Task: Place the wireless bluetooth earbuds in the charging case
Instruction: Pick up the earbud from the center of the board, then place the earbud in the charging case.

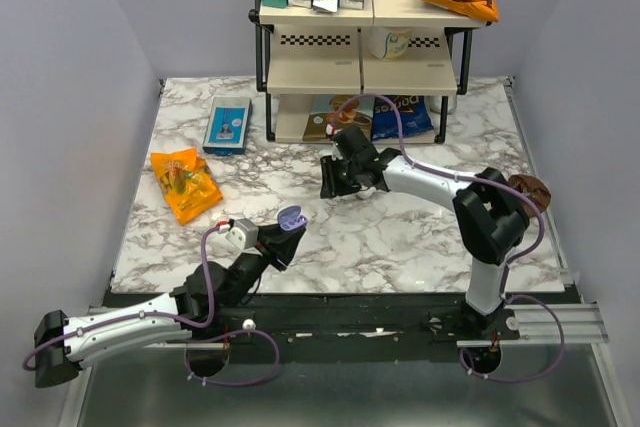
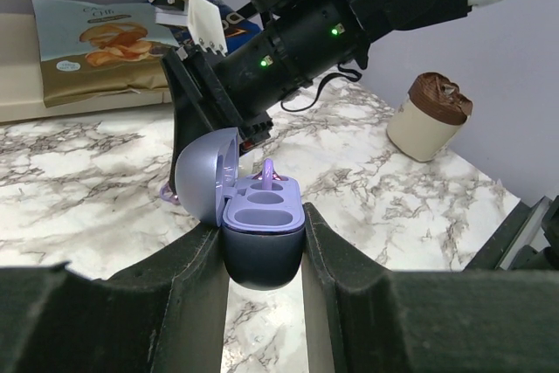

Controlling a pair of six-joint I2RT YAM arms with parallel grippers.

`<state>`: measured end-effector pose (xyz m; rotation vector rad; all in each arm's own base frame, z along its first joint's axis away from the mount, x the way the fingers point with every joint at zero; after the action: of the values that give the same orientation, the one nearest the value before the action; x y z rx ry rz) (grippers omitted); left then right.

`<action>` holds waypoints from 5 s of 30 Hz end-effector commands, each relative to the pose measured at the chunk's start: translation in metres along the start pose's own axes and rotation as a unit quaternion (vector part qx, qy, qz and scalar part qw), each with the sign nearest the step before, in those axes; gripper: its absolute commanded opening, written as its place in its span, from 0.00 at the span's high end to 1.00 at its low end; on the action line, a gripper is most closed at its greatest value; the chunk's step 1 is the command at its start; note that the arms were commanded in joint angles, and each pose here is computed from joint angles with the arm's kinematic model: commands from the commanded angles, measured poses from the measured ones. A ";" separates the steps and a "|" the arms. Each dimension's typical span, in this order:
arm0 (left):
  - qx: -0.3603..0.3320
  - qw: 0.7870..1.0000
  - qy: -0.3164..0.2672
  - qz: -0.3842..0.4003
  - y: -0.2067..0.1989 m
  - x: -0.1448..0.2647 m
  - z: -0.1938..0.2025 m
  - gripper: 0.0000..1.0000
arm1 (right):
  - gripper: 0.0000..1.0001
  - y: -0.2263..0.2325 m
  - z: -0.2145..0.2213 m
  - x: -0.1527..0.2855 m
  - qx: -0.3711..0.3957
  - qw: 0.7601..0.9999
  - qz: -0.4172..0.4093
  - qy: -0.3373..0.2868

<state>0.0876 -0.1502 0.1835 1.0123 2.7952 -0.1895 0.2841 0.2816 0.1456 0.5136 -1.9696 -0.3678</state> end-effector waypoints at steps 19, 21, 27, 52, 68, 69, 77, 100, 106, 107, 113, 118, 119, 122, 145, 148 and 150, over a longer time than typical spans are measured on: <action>0.000 1.000 -0.002 -0.010 0.002 0.002 0.001 1.00 | 0.52 0.004 -0.012 -0.034 0.024 0.999 0.033 -0.004; -0.002 1.000 -0.001 -0.009 0.002 0.002 0.002 1.00 | 0.52 0.003 -0.011 -0.037 0.022 0.999 0.035 -0.002; -0.001 1.000 0.001 -0.008 0.002 0.002 0.003 1.00 | 0.53 0.006 -0.008 -0.041 0.030 0.999 0.027 0.004; -0.003 1.000 0.004 -0.004 0.001 0.001 0.004 1.00 | 0.60 -0.034 0.019 -0.034 0.072 0.988 0.135 0.019; -0.002 1.000 0.002 0.002 -0.001 0.000 0.003 1.00 | 0.89 -0.057 0.045 -0.015 0.108 0.983 0.145 0.028; -0.001 1.000 0.002 0.002 -0.001 0.000 0.003 1.00 | 0.94 -0.056 0.045 -0.014 0.114 0.984 0.138 0.025; -0.002 1.000 -0.007 -0.002 0.000 0.000 0.001 1.00 | 0.99 -0.036 0.074 0.009 0.300 0.953 0.049 -0.002; 0.004 1.000 -0.022 0.010 -0.003 -0.002 0.001 1.00 | 0.94 -0.021 0.095 0.041 0.372 0.927 -0.006 0.056; 0.006 1.000 -0.020 0.010 -0.003 -0.001 0.003 1.00 | 0.99 -0.028 0.098 0.038 0.382 0.922 0.005 0.064; 0.005 1.000 -0.020 0.010 -0.003 -0.001 0.003 1.00 | 0.99 -0.029 0.099 0.037 0.382 0.922 0.005 0.063; 0.005 1.000 -0.018 0.009 -0.003 -0.001 0.004 1.00 | 0.99 -0.029 0.098 0.036 0.375 0.925 0.009 0.051; 0.004 1.000 -0.018 0.008 -0.003 -0.001 0.004 1.00 | 0.99 -0.026 0.099 0.037 0.361 0.932 -0.003 0.033; 0.005 1.000 -0.018 0.008 -0.003 -0.001 0.004 1.00 | 0.99 -0.024 0.099 0.038 0.354 0.935 -0.015 0.027; 0.005 1.000 -0.018 0.008 -0.002 -0.001 0.003 1.00 | 0.99 -0.017 0.096 0.046 0.346 0.937 -0.041 0.008; 0.017 0.952 -0.088 0.294 -0.049 -0.009 -0.107 1.00 | 0.99 0.061 0.106 0.305 0.362 0.753 -0.544 -0.077; 0.015 0.934 -0.081 0.348 -0.057 -0.014 -0.124 1.00 | 0.99 0.068 0.106 0.326 0.380 0.715 -0.581 -0.078; 0.023 0.924 -0.076 0.375 -0.060 -0.018 -0.136 1.00 | 0.99 0.072 0.104 0.342 0.393 0.689 -0.603 -0.085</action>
<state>0.0599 -0.1781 0.3010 1.6164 2.2929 -0.2357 0.0653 0.1854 0.3612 2.1631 -1.7857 -0.3197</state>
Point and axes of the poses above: each gripper's point midway between its finger pads, its own x axis back along the fingers, its own y axis along the line the jaws close on, z = x × y, the point moved 10 cm from there along x, back along the fingers, and after that the axes turned 15 degrees about -x, right-handed, at the moved point
